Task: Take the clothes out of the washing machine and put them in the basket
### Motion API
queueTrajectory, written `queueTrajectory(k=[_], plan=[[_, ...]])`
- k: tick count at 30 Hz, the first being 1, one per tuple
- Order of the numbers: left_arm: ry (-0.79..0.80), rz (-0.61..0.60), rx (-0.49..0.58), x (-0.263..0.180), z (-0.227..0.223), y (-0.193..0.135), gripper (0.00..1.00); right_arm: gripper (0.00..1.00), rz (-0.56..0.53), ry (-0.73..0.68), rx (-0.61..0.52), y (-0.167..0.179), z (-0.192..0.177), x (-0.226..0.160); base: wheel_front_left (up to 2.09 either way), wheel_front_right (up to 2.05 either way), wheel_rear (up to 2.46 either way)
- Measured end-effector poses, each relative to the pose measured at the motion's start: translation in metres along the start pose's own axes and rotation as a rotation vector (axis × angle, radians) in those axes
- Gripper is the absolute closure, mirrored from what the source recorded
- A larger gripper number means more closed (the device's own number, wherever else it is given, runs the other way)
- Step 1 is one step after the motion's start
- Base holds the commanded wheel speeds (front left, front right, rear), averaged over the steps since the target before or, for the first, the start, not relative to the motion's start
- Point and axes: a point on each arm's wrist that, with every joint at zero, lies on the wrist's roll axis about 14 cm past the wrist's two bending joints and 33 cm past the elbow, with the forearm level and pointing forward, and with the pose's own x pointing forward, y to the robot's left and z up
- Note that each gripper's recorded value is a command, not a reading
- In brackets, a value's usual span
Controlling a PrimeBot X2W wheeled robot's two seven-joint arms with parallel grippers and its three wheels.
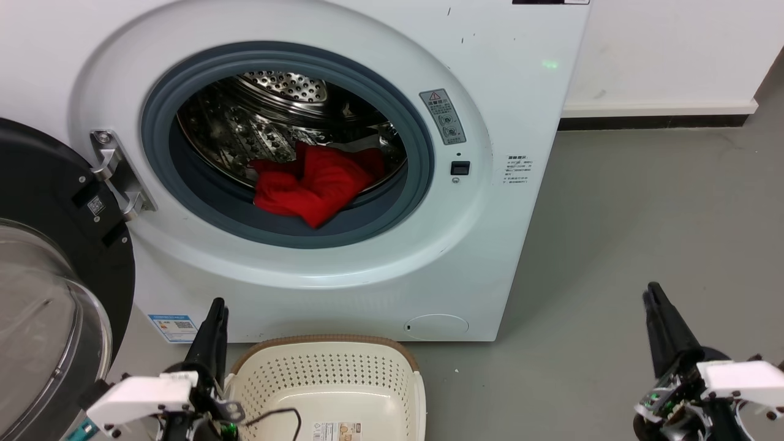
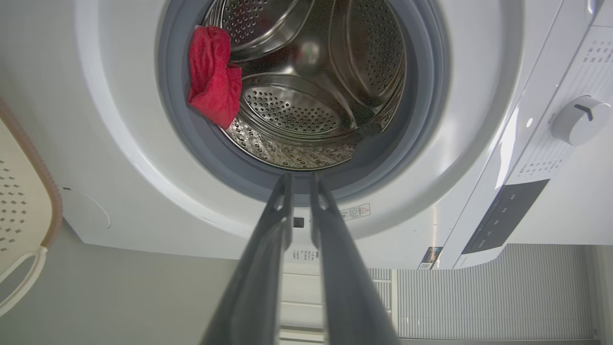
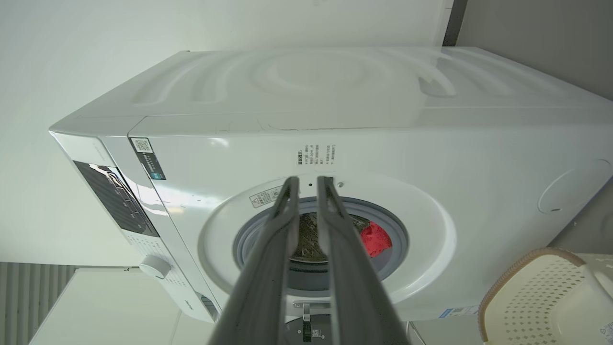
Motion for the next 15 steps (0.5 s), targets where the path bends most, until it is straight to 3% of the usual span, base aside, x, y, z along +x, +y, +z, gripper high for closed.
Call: queueTrajectory(k=[4,8,15], plan=[[-0.006,0.054,-0.005,-0.009,0.0,0.018,0.0,0.0,-0.054,-0.01,0.003,-0.018,0.001,-0.009,0.0,0.0,0.0],[-0.022,0.044,0.025,-0.008,0.002,0.015,0.0,0.0,-0.058,-0.024,-0.021,-0.019,0.003,-0.009,0.0,0.0,0.0],[-0.051,0.031,0.127,-0.007,0.008,0.007,0.0,0.0,-0.043,-0.039,-0.15,-0.012,0.005,-0.009,0.0,0.0,0.0]])
